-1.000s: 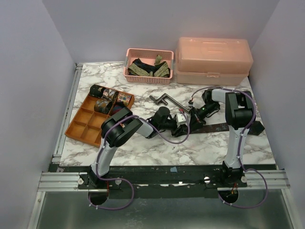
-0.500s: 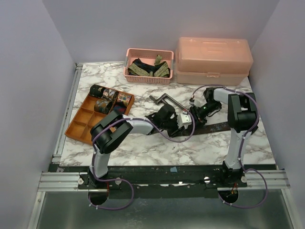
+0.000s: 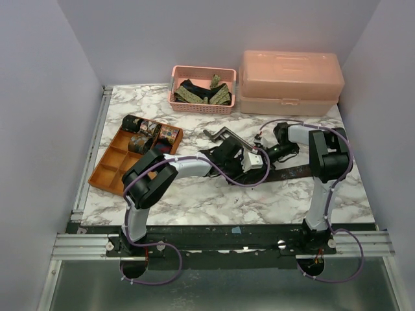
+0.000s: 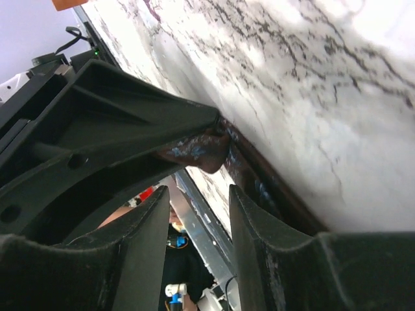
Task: Roll the ties
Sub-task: Roll the tie at the center of the board.
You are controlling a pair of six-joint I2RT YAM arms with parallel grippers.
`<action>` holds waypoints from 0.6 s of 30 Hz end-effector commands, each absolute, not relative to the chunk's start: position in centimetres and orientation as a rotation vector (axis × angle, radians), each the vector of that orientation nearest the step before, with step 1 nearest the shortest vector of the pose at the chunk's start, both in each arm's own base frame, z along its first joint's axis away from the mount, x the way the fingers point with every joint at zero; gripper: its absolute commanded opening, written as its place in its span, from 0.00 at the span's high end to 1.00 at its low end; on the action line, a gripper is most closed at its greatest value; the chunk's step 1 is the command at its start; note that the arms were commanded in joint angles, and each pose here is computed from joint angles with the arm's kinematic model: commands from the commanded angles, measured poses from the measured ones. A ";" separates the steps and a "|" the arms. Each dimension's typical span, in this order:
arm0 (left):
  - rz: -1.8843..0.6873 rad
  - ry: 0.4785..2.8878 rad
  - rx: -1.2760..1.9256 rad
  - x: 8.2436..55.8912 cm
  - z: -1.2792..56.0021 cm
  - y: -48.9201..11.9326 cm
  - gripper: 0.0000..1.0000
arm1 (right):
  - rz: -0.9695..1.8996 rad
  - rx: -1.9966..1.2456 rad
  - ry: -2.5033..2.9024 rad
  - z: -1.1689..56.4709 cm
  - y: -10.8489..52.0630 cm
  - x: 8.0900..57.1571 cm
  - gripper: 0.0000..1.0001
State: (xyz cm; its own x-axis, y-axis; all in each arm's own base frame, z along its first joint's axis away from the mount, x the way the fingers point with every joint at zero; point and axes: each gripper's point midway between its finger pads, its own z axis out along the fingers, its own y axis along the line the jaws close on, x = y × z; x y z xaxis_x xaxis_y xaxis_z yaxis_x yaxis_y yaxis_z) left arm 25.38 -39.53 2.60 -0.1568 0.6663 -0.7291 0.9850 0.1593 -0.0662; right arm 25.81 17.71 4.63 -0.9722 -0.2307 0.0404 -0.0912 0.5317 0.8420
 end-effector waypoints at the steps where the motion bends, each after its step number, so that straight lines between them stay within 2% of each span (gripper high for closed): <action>1: -0.641 2.109 1.673 23.5 -2.5 -35.3 0.81 | -1.530 0.253 -2.557 3.8 19.4 26.1 0.57; 7: -0.650 2.107 1.679 23.2 -2.7 -35.2 0.80 | -1.582 0.246 -2.529 4.1 20.3 26.5 0.70; 11: -0.663 2.108 1.672 23.2 -2.7 -35.4 0.77 | -1.473 0.271 -2.558 1.8 20.2 25.7 0.79; 14: -0.677 2.100 1.665 23.1 -2.8 -35.6 0.72 | -1.336 0.264 -2.594 -0.7 19.3 25.2 0.86; 18: -0.747 2.072 1.643 22.8 -2.5 -36.2 0.58 | -1.148 0.289 -2.671 -3.3 17.7 25.0 0.92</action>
